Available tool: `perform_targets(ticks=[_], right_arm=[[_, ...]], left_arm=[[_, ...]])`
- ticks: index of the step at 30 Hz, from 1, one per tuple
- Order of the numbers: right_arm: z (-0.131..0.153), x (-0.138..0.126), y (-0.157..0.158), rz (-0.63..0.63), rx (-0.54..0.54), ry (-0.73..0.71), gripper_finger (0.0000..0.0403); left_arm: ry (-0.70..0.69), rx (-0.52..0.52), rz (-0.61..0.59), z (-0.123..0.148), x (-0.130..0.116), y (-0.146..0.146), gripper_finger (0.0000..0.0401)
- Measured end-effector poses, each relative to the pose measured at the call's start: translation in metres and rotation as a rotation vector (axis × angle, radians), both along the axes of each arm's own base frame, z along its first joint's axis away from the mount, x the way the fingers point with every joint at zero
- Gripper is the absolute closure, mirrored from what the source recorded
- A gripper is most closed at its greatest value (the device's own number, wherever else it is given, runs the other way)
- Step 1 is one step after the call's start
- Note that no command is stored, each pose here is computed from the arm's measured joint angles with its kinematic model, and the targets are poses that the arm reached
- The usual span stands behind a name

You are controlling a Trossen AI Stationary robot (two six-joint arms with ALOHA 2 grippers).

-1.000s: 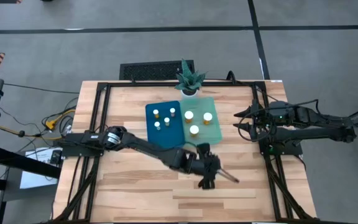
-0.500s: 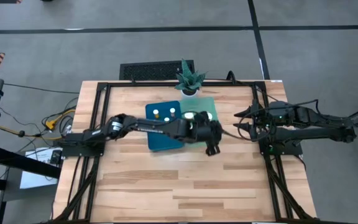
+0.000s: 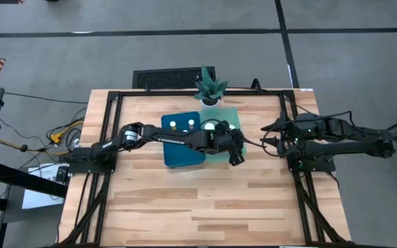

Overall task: Pick and place medicine bottles into bin by pill shape (circle, oval)
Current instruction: Put the large orange capsule bottle into the green bin

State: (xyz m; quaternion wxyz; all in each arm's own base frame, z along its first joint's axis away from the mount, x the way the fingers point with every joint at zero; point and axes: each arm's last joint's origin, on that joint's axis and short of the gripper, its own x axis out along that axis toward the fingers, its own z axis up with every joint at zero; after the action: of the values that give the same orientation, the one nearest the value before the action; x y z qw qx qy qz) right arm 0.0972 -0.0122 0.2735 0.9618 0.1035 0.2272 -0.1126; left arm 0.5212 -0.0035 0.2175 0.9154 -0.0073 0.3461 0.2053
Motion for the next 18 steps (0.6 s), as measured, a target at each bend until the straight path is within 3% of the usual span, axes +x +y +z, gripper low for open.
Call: perform_targets(ticks=[7,13,18], right_arm=[[0.0,0.0,0.0,0.003,-0.005,0.002,0.0165],[0.0,0.0,0.0,0.004,-0.007,0.002,0.0165],[0.0,0.0,0.0,0.005,-0.009,0.002,0.0165]], left_arm=[[0.001,-0.022,0.032,-0.028,-0.004,0.002,0.0195],[0.001,0.04,0.061,-0.027,-0.004,0.005,0.0195],[-0.016,0.016,0.08,-0.034,0.0,0.013,0.0192]])
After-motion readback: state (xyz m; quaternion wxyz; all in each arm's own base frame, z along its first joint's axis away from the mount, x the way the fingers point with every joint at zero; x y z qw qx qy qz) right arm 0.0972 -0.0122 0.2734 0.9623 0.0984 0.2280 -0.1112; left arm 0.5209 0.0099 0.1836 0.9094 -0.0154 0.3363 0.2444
